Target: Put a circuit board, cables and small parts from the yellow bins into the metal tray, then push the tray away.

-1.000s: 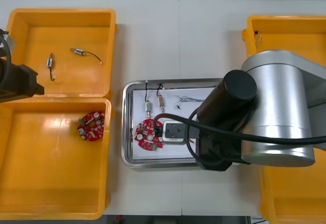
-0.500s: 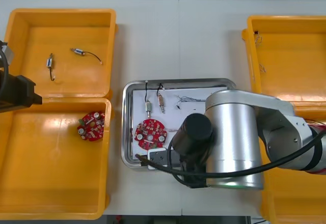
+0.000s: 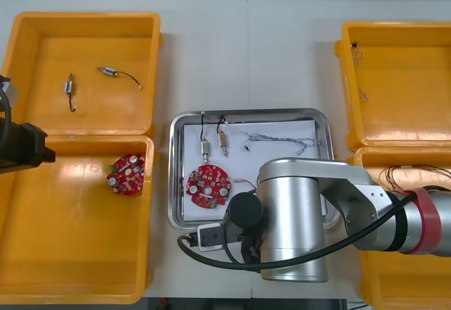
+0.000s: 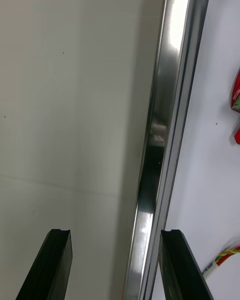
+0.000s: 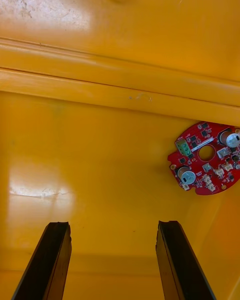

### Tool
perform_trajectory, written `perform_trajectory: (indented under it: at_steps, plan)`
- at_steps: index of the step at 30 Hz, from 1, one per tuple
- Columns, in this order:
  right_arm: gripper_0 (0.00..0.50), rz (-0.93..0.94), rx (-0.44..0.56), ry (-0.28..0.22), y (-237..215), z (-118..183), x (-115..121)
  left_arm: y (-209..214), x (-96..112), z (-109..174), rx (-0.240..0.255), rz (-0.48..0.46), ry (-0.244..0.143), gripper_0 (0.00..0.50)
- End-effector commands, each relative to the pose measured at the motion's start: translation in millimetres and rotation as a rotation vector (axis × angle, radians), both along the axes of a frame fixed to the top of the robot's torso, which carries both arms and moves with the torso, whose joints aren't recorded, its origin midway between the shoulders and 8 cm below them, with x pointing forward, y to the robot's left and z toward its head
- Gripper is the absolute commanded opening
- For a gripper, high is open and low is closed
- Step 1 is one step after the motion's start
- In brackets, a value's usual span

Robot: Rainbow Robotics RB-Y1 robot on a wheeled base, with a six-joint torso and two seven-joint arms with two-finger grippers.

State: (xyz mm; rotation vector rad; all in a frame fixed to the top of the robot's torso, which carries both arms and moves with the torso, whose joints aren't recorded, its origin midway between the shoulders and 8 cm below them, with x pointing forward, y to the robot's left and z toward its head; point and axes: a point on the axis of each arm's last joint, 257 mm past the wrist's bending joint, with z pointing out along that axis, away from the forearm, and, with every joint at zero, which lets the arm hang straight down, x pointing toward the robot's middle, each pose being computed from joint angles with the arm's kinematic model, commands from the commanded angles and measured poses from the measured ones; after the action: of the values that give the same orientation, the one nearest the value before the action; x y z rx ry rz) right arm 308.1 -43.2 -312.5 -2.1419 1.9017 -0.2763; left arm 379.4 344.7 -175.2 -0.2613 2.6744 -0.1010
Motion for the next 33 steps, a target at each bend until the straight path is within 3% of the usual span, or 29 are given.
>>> perform_trajectory:
  at_steps: [1, 33]
  plan:
    - [0.5, 0.025, 0.032, -0.019, 18, 0, -5, 19, -6, 12, 0.109, -0.093, -0.021, 0.5]
    - [0.5, -0.036, -0.011, -0.065, -16, -17, 17, 18, 4, 33, 0.138, -0.138, -0.074, 0.5]
